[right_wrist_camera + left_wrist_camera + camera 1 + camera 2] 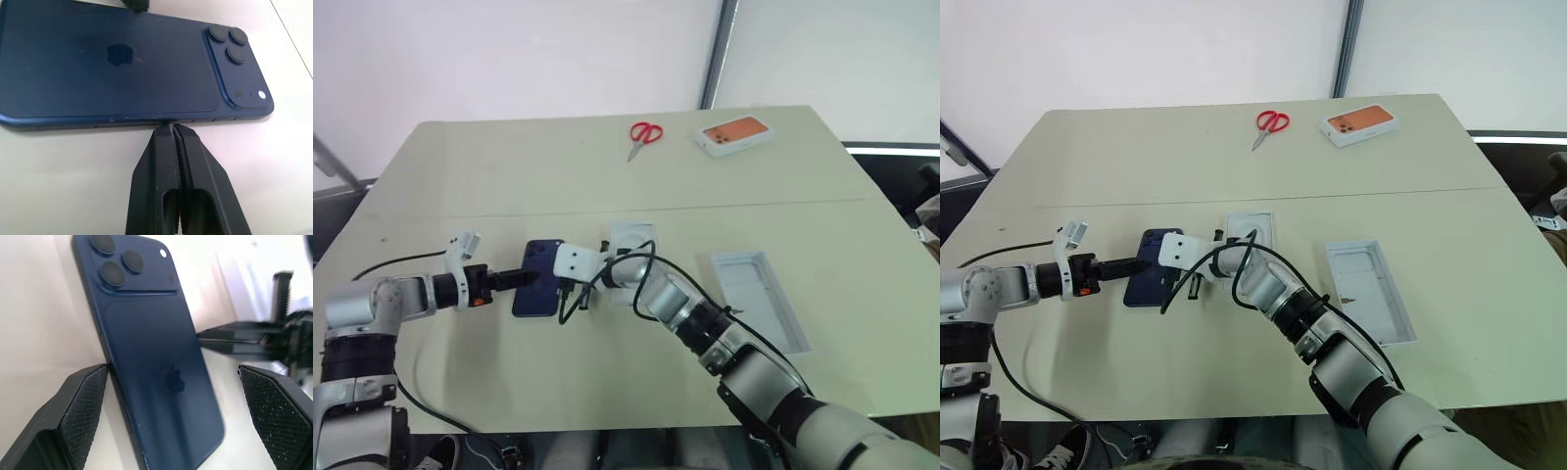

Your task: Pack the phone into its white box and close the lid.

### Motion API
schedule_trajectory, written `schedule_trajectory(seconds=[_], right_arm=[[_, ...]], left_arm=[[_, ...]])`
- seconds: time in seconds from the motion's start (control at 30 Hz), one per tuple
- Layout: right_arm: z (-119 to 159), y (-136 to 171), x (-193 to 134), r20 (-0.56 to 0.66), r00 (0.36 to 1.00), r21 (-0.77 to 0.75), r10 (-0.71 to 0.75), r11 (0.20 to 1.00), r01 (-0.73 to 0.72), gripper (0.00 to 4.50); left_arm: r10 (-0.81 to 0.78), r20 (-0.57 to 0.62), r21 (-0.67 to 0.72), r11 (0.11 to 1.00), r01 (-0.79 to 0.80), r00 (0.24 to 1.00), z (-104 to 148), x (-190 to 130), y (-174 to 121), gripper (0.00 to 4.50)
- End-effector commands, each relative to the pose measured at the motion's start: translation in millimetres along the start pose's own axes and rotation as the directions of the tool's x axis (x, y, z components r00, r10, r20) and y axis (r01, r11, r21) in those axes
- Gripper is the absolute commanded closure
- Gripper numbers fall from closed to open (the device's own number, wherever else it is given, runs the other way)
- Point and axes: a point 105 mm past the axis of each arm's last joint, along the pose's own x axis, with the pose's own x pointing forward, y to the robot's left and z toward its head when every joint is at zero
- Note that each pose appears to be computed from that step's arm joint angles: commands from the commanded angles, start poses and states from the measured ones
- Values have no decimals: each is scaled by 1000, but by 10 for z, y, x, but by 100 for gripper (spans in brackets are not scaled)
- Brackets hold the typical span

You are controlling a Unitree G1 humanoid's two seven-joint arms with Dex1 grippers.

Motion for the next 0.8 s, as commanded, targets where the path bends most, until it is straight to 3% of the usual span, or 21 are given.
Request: schedule_trajectory(seconds=[0.03, 0.2, 0.37, 0.43, 0.53, 0.77, 0.8], right_arm=[[100, -1, 27, 21, 1000, -25, -2, 1000, 2, 442], [129, -30, 25, 31, 999, -17, -20, 1000, 20, 442], [110, -32, 26, 26, 999, -14, -22, 1000, 22, 442], [98, -41, 18, 26, 999, -18, -28, 999, 29, 442], [61, -49, 6, 18, 999, -18, -36, 999, 36, 450], [27, -45, -13, 14, 999, -21, -38, 999, 38, 450], [25, -45, -13, 14, 999, -20, -38, 999, 38, 450]], left_arm=[[-130, -100, -171, 979, 112, 986, -318, 294, -165, 0], [-84, -150, -202, 978, 53, 985, -352, 260, -112, 0], [-44, -90, -134, 991, 31, 995, -207, 244, -75, 0], [-55, -46, -169, 985, 47, 997, -167, 220, -51, 0], [-46, -14, -224, 974, 42, 999, -196, 206, 35, 86], [-66, 0, -267, 962, 64, 998, -236, 235, 30, 441], [-74, 0, -272, 960, 72, 997, -248, 236, 19, 448]])
